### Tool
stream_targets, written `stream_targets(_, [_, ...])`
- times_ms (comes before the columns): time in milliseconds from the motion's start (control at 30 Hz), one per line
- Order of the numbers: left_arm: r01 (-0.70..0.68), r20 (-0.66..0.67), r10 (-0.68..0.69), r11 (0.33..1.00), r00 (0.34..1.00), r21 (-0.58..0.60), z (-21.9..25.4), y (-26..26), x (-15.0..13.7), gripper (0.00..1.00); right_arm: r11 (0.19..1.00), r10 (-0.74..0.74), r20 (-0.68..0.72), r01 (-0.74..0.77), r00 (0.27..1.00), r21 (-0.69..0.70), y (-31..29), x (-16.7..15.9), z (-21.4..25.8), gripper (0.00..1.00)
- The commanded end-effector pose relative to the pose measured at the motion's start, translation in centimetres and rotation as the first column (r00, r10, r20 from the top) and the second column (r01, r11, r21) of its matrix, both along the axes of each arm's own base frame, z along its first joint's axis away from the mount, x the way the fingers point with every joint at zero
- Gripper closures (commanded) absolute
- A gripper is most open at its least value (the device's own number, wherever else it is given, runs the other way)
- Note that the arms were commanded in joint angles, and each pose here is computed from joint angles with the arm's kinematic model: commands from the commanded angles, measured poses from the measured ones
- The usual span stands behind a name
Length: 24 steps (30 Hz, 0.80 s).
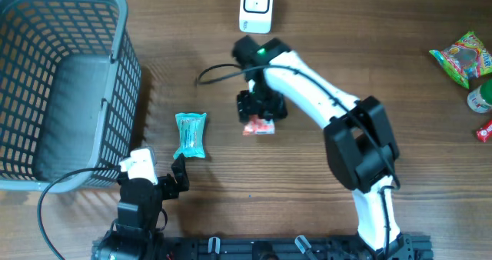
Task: Scan the item barcode
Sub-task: 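Lift the tissue pack and hold it before the white scanner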
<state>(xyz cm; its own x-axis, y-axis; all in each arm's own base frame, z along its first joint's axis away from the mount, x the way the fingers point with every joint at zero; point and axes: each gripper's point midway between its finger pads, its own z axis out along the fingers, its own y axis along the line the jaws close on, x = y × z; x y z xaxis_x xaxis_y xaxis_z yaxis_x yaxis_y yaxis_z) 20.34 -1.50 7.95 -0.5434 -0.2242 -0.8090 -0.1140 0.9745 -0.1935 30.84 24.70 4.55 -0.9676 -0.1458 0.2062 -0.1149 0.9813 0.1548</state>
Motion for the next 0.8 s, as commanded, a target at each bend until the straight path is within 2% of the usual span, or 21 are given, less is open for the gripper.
stream_targets(0, [-0.009, -0.001, 0.009, 1.000, 1.000, 0.013, -0.2, 0.3, 0.0, 0.00, 0.992, -0.026, -0.097, 0.038, 0.995, 0.120, -1.1, -0.4, 2.5, 0.29])
stream_targets(267, [-0.009, -0.001, 0.009, 1.000, 1.000, 0.013, -0.2, 0.3, 0.0, 0.00, 0.992, -0.017, -0.169, 0.038, 0.985, 0.122, -3.0, -1.3, 3.1, 0.30])
stream_targets(367, [-0.009, -0.002, 0.009, 1.000, 1.000, 0.012, -0.2, 0.3, 0.0, 0.00, 0.992, -0.005, -0.039, 0.010, 0.999, 0.129, -2.6, 1.5, 2.4, 0.31])
stream_targets(433, [-0.009, -0.001, 0.009, 1.000, 1.000, 0.012, -0.2, 0.3, 0.0, 0.00, 0.987, -0.009, 0.104, -0.008, 0.995, 0.160, -1.8, 4.9, 2.5, 0.31])
stream_targets(500, [-0.009, -0.002, 0.009, 1.000, 1.000, 0.012, -0.2, 0.3, 0.0, 0.00, 0.973, -0.030, 0.290, -0.039, 0.957, 0.227, -0.1, 9.6, 4.1, 0.32])
stream_targets(600, [-0.009, -0.002, 0.009, 1.000, 1.000, 0.012, -0.2, 0.3, 0.0, 0.00, 0.962, -0.079, 0.551, -0.083, 0.831, 0.262, 1.4, 16.2, 8.3, 0.30])
stream_targets(667, [-0.009, -0.001, 0.009, 1.000, 1.000, 0.013, -0.2, 0.3, 0.0, 0.00, 0.959, -0.133, 0.717, -0.093, 0.684, 0.266, 1.9, 20.8, 11.4, 0.29])
stream_targets(700, [-0.009, -0.001, 0.009, 1.000, 1.000, 0.013, -0.2, 0.3, 0.0, 0.00, 0.959, -0.146, 0.746, -0.092, 0.649, 0.267, 2.0, 21.6, 12.1, 0.29])
stream_targets(767, [-0.009, -0.001, 0.009, 1.000, 1.000, 0.013, -0.2, 0.3, 0.0, 0.00, 0.961, -0.187, 0.830, -0.079, 0.526, 0.267, 1.9, 24.5, 14.0, 0.29])
